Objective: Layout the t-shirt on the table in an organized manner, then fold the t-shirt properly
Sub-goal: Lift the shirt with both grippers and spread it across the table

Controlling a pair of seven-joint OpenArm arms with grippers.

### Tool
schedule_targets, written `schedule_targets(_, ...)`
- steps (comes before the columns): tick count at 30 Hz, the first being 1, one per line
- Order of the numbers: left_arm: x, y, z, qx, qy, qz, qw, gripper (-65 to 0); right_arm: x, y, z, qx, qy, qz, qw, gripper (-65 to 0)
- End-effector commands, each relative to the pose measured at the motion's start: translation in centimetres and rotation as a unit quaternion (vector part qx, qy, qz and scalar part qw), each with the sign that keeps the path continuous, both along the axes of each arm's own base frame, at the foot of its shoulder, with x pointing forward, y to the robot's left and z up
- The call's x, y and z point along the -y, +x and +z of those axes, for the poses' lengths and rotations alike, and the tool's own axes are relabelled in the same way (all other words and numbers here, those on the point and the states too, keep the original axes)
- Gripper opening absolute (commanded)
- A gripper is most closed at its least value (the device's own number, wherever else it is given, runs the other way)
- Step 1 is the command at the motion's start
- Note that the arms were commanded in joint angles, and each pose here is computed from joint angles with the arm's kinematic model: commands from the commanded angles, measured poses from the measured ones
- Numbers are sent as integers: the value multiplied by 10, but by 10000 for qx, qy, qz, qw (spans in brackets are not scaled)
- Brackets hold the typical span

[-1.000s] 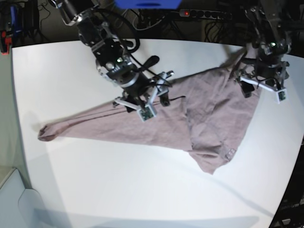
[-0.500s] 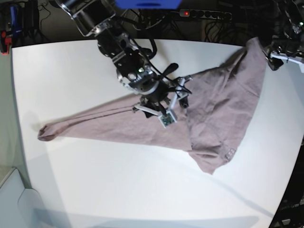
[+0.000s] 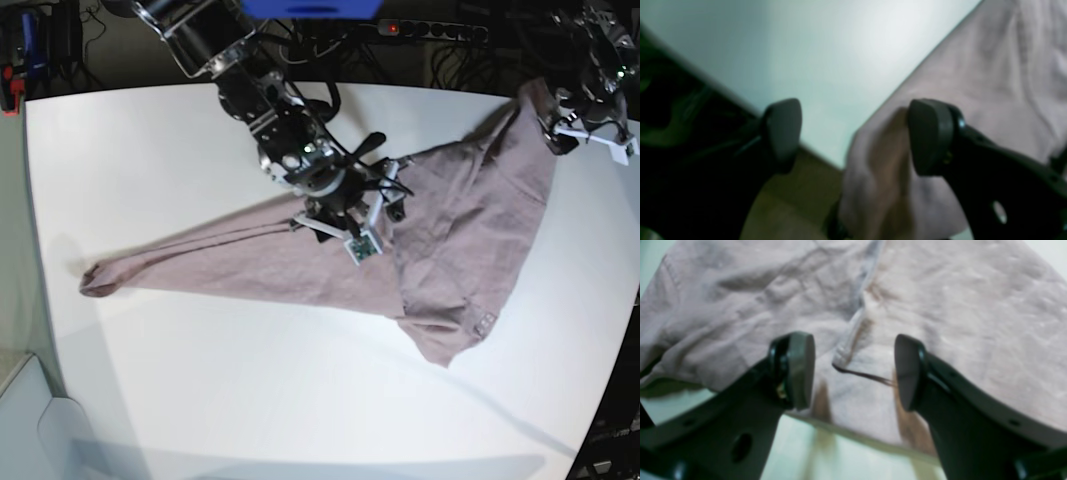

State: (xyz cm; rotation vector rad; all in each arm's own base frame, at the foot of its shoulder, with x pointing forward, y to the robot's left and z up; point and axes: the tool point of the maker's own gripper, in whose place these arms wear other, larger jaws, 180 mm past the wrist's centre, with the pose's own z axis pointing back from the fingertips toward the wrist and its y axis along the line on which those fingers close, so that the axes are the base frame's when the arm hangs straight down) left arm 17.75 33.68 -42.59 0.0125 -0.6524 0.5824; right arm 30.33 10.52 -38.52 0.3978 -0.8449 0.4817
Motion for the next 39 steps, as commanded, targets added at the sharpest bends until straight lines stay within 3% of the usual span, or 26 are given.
schedule_targets(1,2,2,0,3,-55,-117,9999,-164,-7,11,19,270,179,-2,9995,-269)
schedule_targets(9,33,5,-31,-315,-427,-606,9968,-181,-7,14,21,310,175,-2,9994,-269)
schedule_targets(11,41,7,-35,-351,-477,-715,9957,-238,-8,14,21,304,178,-1,9994,-269)
schedule_targets(17,68,11,-42,-442,-607,-1096,9911,-500,-20,12,10,100,184,19,9998,-269)
schedule_targets(24,69,9,-44,-486,-615,-1122,9906,-524,-29,18,5,137,258,-2,9996,-269)
schedule_targets(28,66,8,-43,-478,-599,-1081,9912,-646,-27,22,-8,120,193,-37,9997,-273)
schedule_targets(32,65,8,-43,-475,-595,-1067,9914,-647,-25,22,-20,65,123,-54,9999,-367)
schedule_targets(37,65,8,-43,-476,-588,-1069,9914,-649,-19,26,-21,71,80,-102,9999,-632)
schedule_targets(39,65,8,-42,-468,-587,-1070,9914,-649,-8,33,-20,160,-22,-124,9998,-650)
